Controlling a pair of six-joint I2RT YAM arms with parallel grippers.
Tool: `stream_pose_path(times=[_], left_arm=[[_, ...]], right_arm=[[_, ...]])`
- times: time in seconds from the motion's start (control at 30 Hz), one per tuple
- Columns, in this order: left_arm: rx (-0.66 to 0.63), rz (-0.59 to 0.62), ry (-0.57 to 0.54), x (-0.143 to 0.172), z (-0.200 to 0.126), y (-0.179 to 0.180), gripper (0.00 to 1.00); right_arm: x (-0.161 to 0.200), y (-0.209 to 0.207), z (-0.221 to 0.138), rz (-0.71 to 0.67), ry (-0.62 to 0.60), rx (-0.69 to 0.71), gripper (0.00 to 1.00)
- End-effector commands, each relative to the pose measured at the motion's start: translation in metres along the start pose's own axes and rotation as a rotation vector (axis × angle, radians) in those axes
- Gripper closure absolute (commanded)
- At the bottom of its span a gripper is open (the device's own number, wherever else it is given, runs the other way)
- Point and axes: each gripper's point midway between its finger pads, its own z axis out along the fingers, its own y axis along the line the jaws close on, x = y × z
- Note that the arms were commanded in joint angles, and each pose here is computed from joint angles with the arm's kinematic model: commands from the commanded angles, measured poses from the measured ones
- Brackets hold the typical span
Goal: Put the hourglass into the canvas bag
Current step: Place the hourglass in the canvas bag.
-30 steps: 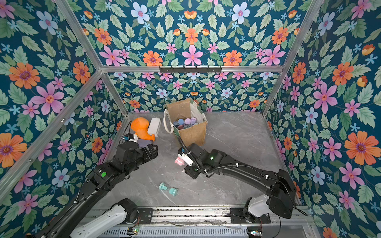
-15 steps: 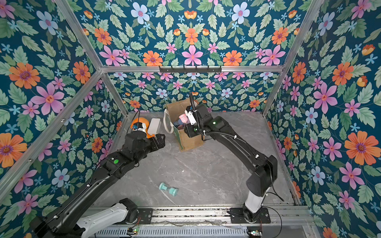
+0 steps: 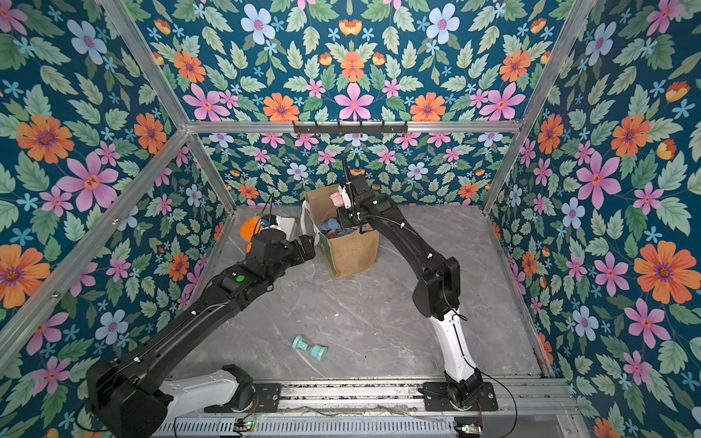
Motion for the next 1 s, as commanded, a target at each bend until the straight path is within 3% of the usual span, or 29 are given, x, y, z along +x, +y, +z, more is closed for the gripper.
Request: stream_pose_path(times=[0.0,0.27,0.47,0.67,0.97], left_arm=[[-0.022,-0.011,-0.039,-0.006,0.002,0.004,0.0],[-0.043,-0.024,-0.039,-0.002,0.006,0.013,0.0],[-0.041,-0.032,-0.036,-0.002,0.007,0.014,0.0],[-0.029,-0.043,-0.044,-0.006,0.004,0.012,0.0],[-0.034,-0.061,-0.039,-0.009,-0.012,0.018,0.0]], right_arm=[[0.015,-0.009,0.016,-0.005,0.055,0.035,0.69],[0.049,-0.028,0.056,-0.004,0.141,0.101,0.67],[0.048,-0.03,0.053,-0.009,0.139,0.116,0.58],[0.024,-0.023,0.02,-0.014,0.076,0.105,0.36],[-0.01,0.019,-0.068,-0.038,-0.056,-0.001,0.29]])
